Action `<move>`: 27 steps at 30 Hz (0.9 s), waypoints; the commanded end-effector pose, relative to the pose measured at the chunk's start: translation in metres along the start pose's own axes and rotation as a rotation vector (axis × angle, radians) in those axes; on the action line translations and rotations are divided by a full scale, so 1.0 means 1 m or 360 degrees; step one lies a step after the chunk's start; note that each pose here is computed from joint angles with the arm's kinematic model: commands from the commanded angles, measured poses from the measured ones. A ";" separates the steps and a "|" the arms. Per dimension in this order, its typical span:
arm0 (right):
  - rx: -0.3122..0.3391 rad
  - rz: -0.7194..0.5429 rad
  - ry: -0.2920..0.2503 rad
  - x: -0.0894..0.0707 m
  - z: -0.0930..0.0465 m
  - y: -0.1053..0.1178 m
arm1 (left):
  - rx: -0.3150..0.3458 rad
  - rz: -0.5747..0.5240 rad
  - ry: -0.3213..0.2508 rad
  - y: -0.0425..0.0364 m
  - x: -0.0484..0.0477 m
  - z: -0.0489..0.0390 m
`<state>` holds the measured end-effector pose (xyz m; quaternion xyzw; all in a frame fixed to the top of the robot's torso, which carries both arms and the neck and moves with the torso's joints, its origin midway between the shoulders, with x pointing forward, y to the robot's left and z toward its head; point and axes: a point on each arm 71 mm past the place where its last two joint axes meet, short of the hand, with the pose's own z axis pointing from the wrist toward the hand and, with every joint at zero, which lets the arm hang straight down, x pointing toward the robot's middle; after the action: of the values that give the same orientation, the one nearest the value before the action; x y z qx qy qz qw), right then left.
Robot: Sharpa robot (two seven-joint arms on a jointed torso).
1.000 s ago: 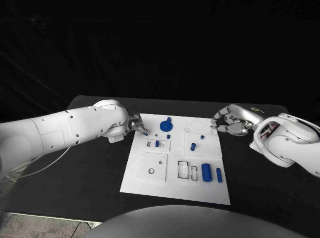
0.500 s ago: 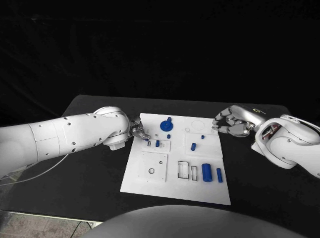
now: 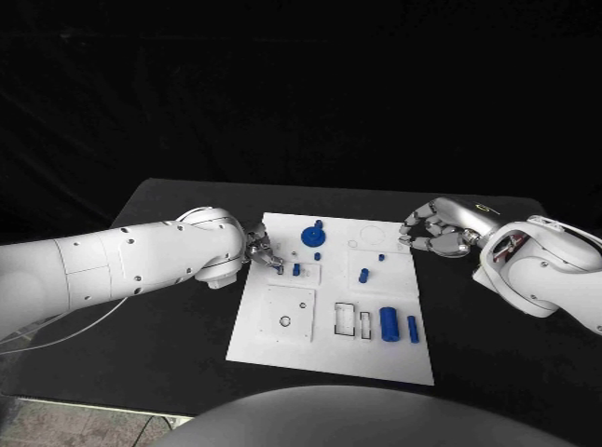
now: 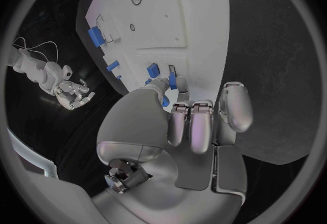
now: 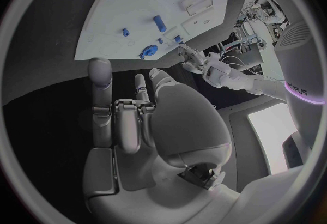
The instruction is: Assemble the parts on the task board
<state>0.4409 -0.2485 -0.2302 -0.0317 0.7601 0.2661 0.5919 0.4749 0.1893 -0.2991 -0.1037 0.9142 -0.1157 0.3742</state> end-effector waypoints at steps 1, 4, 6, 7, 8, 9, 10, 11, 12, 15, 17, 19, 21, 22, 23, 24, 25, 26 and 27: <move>0.0007 0.0005 0.0012 0.001 0.000 0.000 | 0.0015 0.0024 0.0000 -0.0024 0.0042 0.0000; 0.0009 0.0007 0.0013 0.001 0.000 -0.001 | 0.0020 0.0026 0.0012 -0.0022 0.0076 0.0005; 0.0011 0.0009 0.0013 0.001 -0.001 -0.001 | 0.0019 0.0027 0.0019 -0.0015 0.0097 0.0008; 0.0012 0.0009 0.0013 0.001 -0.001 -0.001 | 0.0019 0.0027 0.0022 -0.0012 0.0103 0.0008; 0.0014 0.0010 0.0014 0.001 -0.001 -0.001 | 0.0018 0.0028 0.0027 -0.0008 0.0113 0.0009; 0.0015 0.0011 0.0015 0.001 -0.001 -0.001 | 0.0017 0.0029 0.0030 -0.0004 0.0121 0.0009; 0.0017 0.0012 0.0016 0.001 -0.001 -0.002 | 0.0016 0.0029 0.0034 -0.0001 0.0131 0.0010; 0.0019 0.0013 0.0017 0.001 -0.001 -0.002 | 0.0017 0.0029 0.0038 0.0002 0.0140 0.0011; 0.0020 0.0014 0.0018 0.001 -0.001 -0.002 | 0.0018 0.0029 0.0041 0.0004 0.0150 0.0012; 0.0022 0.0017 0.0020 0.002 -0.001 -0.002 | 0.0026 0.0029 0.0048 0.0005 0.0172 0.0015; 0.0023 0.0018 0.0021 0.002 -0.001 -0.002 | 0.0034 0.0027 0.0047 0.0000 0.0180 0.0018; 0.0023 0.0019 0.0022 0.002 -0.001 -0.002 | 0.0042 0.0024 0.0043 -0.0006 0.0183 0.0020; 0.0024 0.0020 0.0023 0.002 0.000 -0.002 | 0.0053 0.0020 0.0035 -0.0014 0.0183 0.0023; 0.0025 0.0020 0.0023 0.002 0.000 -0.002 | 0.0057 0.0018 0.0032 -0.0017 0.0182 0.0025; 0.0026 0.0020 0.0025 0.002 0.000 -0.002 | 0.0061 0.0018 0.0029 -0.0020 0.0182 0.0028; 0.0026 0.0021 0.0025 0.002 0.000 -0.002 | 0.0062 0.0019 0.0029 -0.0021 0.0182 0.0030; 0.0026 0.0021 0.0026 0.002 0.000 -0.002 | 0.0063 0.0020 0.0030 -0.0022 0.0183 0.0031; 0.0026 0.0021 0.0026 0.002 0.000 -0.002 | 0.0063 0.0022 0.0033 -0.0023 0.0184 0.0032; 0.0027 0.0021 0.0027 0.002 0.000 -0.002 | 0.0064 0.0024 0.0037 -0.0024 0.0187 0.0033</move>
<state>0.4408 -0.2495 -0.2319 -0.0251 0.7633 0.2656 0.5884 0.4681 0.1852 -0.3082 -0.0977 0.9131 -0.1261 0.3752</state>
